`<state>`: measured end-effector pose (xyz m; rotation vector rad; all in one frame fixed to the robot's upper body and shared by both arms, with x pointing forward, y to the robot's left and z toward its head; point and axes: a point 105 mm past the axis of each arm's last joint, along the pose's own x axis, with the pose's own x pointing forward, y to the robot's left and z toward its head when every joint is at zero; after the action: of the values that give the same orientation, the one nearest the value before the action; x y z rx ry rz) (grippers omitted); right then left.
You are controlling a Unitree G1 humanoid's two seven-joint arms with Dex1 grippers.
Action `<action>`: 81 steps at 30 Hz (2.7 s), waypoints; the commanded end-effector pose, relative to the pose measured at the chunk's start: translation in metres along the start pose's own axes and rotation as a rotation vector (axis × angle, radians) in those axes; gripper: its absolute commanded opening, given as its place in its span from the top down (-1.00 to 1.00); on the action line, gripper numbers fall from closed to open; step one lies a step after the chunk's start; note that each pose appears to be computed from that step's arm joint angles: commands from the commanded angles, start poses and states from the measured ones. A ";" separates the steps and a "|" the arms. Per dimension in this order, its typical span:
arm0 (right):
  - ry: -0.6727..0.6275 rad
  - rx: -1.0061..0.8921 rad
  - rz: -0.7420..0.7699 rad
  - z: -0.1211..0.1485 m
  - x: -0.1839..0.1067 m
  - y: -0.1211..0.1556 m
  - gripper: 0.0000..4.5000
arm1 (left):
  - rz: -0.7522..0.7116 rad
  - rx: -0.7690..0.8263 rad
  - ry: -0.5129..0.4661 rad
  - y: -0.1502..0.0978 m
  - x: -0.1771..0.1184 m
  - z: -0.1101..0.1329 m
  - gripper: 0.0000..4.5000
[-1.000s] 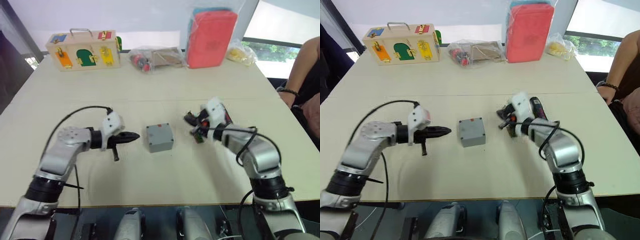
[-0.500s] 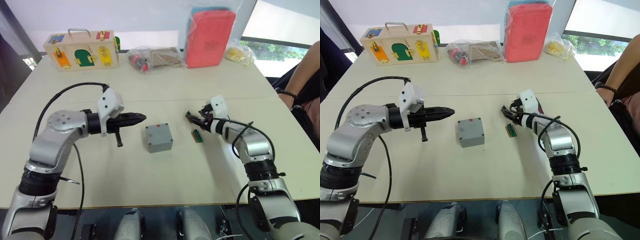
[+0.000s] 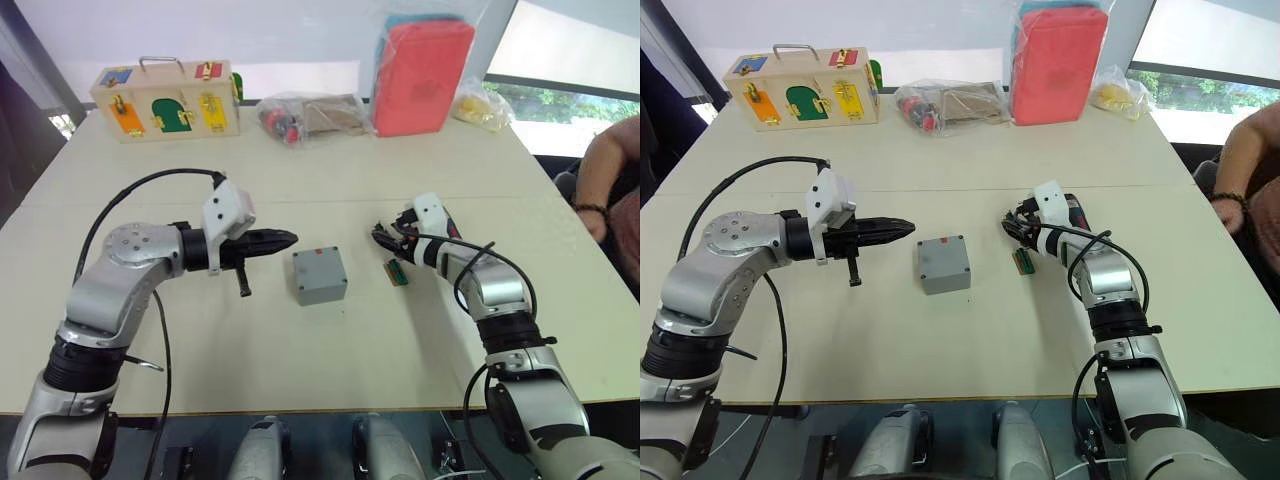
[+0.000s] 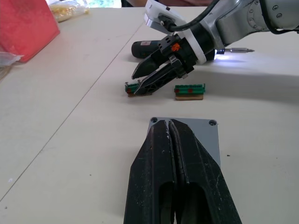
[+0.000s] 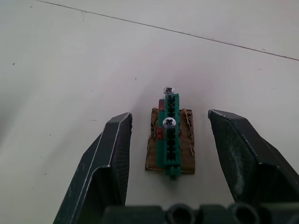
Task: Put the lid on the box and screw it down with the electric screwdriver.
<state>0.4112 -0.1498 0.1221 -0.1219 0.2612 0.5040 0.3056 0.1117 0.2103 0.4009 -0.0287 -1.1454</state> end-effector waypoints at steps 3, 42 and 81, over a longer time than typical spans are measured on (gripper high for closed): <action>-0.065 -0.024 0.001 0.021 -0.001 -0.001 0.31 | -0.001 0.042 -0.038 0.000 0.001 0.014 1.00; -0.063 -0.035 0.388 0.058 -0.030 0.114 0.96 | 0.009 0.009 0.010 -0.006 -0.008 -0.002 1.00; -0.063 -0.161 0.331 0.066 -0.053 0.074 -0.93 | -0.001 -0.006 -0.020 -0.012 0.001 0.003 1.00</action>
<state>0.3465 -0.0886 0.1655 -0.2075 0.2686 0.8668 0.3002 0.1130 0.1988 0.3710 0.0035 -1.1282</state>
